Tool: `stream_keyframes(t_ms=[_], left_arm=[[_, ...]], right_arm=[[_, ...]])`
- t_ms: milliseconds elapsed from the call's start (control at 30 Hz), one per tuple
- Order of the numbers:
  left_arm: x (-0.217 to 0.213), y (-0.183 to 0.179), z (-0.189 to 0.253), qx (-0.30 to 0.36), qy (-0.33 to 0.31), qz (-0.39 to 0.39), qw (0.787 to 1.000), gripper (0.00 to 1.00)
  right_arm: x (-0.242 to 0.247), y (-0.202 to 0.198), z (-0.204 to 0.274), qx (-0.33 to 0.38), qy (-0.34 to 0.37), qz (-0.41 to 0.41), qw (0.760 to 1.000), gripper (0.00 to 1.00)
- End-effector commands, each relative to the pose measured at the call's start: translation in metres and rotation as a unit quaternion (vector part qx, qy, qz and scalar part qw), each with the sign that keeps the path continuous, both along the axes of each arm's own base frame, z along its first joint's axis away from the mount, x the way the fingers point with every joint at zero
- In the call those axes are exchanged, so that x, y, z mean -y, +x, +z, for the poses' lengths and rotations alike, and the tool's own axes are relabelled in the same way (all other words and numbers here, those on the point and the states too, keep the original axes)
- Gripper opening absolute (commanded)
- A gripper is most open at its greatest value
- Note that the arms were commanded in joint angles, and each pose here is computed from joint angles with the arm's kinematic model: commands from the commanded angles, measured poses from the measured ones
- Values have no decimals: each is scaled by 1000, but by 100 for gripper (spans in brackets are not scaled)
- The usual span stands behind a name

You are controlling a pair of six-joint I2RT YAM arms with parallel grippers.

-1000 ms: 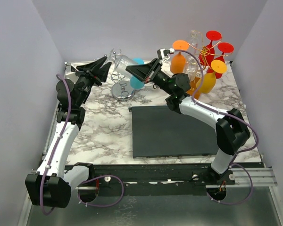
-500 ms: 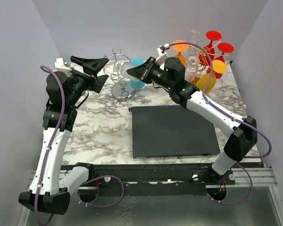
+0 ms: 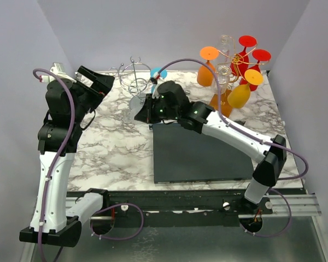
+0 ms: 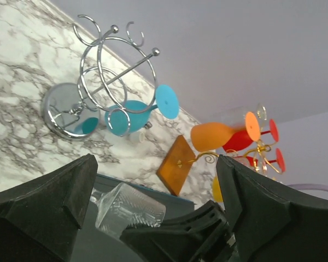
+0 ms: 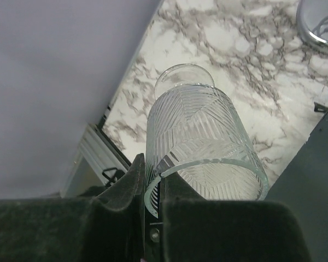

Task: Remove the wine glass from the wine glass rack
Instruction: Place the wine glass at the center of the board.

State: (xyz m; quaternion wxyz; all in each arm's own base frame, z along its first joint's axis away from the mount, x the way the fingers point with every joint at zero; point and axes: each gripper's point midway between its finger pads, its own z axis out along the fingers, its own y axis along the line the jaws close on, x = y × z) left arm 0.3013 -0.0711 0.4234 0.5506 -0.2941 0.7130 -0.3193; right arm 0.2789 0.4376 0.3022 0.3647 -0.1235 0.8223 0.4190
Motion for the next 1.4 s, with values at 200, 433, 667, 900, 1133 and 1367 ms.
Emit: stream_keyframes(t_ms=[200, 433, 667, 900, 1133, 1367], left_arm=[[-19, 9, -4, -8, 57, 39, 998, 99], [-21, 14, 7, 8, 54, 47, 997, 99], [-22, 17, 18, 21, 55, 51, 997, 99], [-21, 22, 16, 21, 56, 51, 997, 99], [-20, 28, 11, 15, 57, 49, 997, 99], [-17, 32, 7, 12, 56, 40, 998, 99]], right_arm=[[-23, -19, -73, -8, -177, 62, 982, 1], [-29, -20, -119, -8, -279, 81, 957, 1], [-34, -21, -153, -11, -323, 104, 940, 1], [-33, -22, -177, -17, -358, 123, 926, 1], [-29, -25, -190, -22, -380, 135, 915, 1], [-37, -24, -176, -12, -361, 136, 923, 32]])
